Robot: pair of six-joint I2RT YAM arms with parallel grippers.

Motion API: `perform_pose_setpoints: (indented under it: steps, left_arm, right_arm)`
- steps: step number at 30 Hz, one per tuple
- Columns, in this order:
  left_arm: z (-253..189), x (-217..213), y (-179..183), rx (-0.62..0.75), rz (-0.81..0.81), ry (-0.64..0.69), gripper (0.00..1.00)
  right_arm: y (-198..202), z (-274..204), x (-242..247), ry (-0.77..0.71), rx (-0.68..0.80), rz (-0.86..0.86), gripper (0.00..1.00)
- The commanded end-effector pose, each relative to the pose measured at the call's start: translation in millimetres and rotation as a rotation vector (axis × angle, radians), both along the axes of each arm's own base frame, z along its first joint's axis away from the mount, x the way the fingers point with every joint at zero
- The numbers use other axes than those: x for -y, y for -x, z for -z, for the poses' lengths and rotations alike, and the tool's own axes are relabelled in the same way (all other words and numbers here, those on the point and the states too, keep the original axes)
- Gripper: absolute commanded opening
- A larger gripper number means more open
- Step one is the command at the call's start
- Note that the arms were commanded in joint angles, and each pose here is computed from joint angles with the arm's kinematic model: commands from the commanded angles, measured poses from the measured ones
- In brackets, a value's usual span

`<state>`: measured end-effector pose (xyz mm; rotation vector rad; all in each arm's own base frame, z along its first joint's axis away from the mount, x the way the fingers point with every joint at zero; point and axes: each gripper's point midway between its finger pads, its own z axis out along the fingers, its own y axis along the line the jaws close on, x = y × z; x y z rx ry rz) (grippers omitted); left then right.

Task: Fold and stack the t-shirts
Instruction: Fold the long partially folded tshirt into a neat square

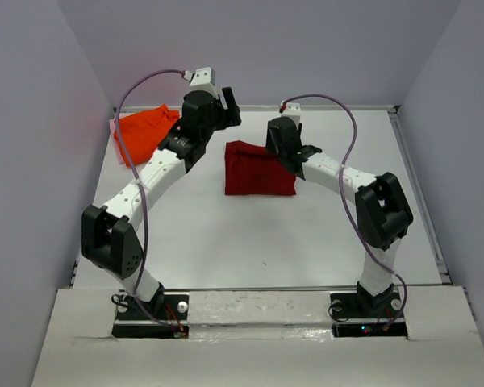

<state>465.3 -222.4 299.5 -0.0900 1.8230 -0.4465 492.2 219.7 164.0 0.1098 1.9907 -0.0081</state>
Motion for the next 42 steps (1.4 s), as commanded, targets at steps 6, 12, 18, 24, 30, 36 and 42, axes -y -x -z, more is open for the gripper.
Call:
perform_pose_setpoints:
  steps: [6, 12, 18, 24, 30, 36, 42]
  left_arm:
    - [-29, -67, 45, 0.112, -0.128, -0.178, 0.86]
    - [-40, -77, 51, 0.142, -0.172, -0.171, 0.86]
    - [-51, -82, 56, 0.160, -0.183, -0.164, 0.86]
    - [-53, -86, 56, 0.157, -0.194, -0.161, 0.86]
    - [-54, -89, 56, 0.157, -0.201, -0.165, 0.86]
    - [-53, -87, 56, 0.155, -0.192, -0.162, 0.86]
    - [-58, -90, 59, 0.167, -0.199, -0.162, 0.86]
  right_arm:
    - [-2, 17, -40, -0.085, -0.049, -0.147, 0.56]
    - [-3, 27, -57, -0.100, -0.091, -0.188, 0.56]
    - [-9, 37, -68, -0.114, -0.122, -0.214, 0.56]
    - [-5, 39, -88, -0.127, -0.130, -0.242, 0.56]
    - [-13, 61, -96, -0.119, -0.167, -0.243, 0.56]
    - [-31, 51, -99, -0.076, -0.133, -0.237, 0.55]
    - [-48, 40, -105, -0.053, -0.099, -0.233, 0.56]
